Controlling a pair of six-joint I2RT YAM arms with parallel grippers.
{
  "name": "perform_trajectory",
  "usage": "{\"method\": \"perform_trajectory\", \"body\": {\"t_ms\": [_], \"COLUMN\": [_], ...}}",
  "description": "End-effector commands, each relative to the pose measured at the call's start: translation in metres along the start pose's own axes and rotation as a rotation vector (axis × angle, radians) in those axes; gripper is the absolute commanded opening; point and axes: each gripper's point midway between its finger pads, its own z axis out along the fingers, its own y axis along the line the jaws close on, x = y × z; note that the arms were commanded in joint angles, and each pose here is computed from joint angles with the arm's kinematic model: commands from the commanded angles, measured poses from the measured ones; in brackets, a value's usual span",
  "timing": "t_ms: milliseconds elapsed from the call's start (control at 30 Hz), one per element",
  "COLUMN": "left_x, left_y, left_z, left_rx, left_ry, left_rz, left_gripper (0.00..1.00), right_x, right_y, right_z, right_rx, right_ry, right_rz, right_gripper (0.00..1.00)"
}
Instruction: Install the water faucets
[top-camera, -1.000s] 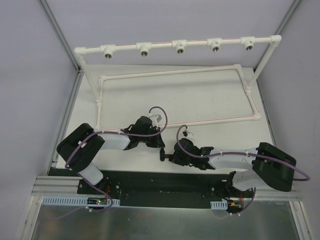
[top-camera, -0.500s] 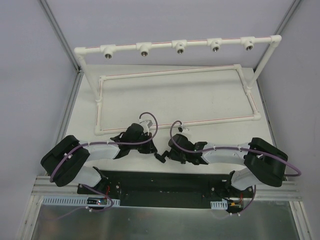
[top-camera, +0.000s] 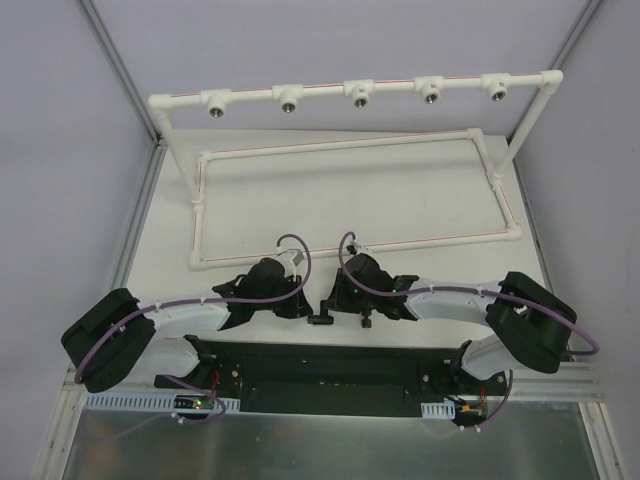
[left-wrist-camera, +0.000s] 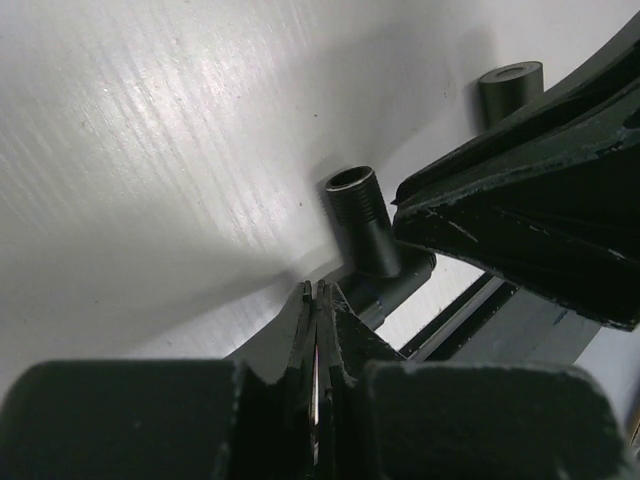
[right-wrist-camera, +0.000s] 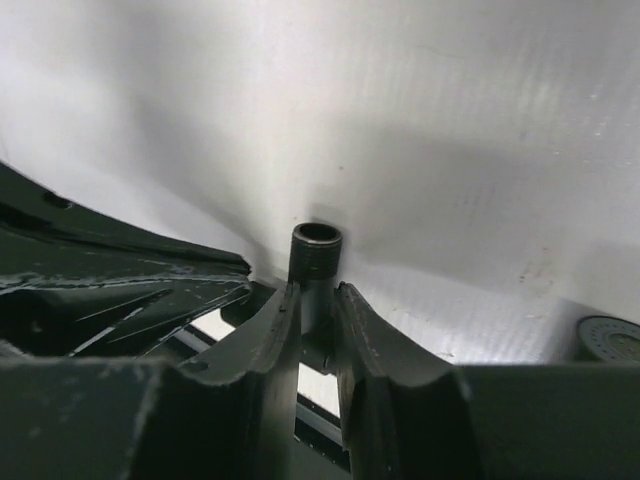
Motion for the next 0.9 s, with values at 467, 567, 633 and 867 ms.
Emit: {"method": "perform_trajectory", "body": {"t_ms": [467, 567, 633, 867], "left_x": [-0.018, -0.017, -0.016, -0.014], "left_y": [0.017, 0.016, 0.016, 0.015], "left_z": [-0.037, -0.039, -0.039, -0.04], "left_rx": [-0.135, -0.128, -0.128, -0.121], "left_ry": [-0.164, -0.162, -0.158, -0.153], "left_rz": [-0.023, -0.027, -0.032, -0.042], "left_gripper": [0.28, 0.3, 0.3, 0.31], "right_x": [0.029, 0.027, 0.018, 0.0], "right_y": [0.011, 0.015, 0.019, 0.015], "right_z": [-0.058, -0.058, -0.056, -0.041], "right_rx": [-0.309, -0.331, -0.311, -0.116], "right_ry": [0.054, 0.053, 0.025, 0.058], "right_rz": [-0.35, -0.446, -0.459, -0.365], "right_gripper": [0.67, 0.66, 0.63, 0.61]}}
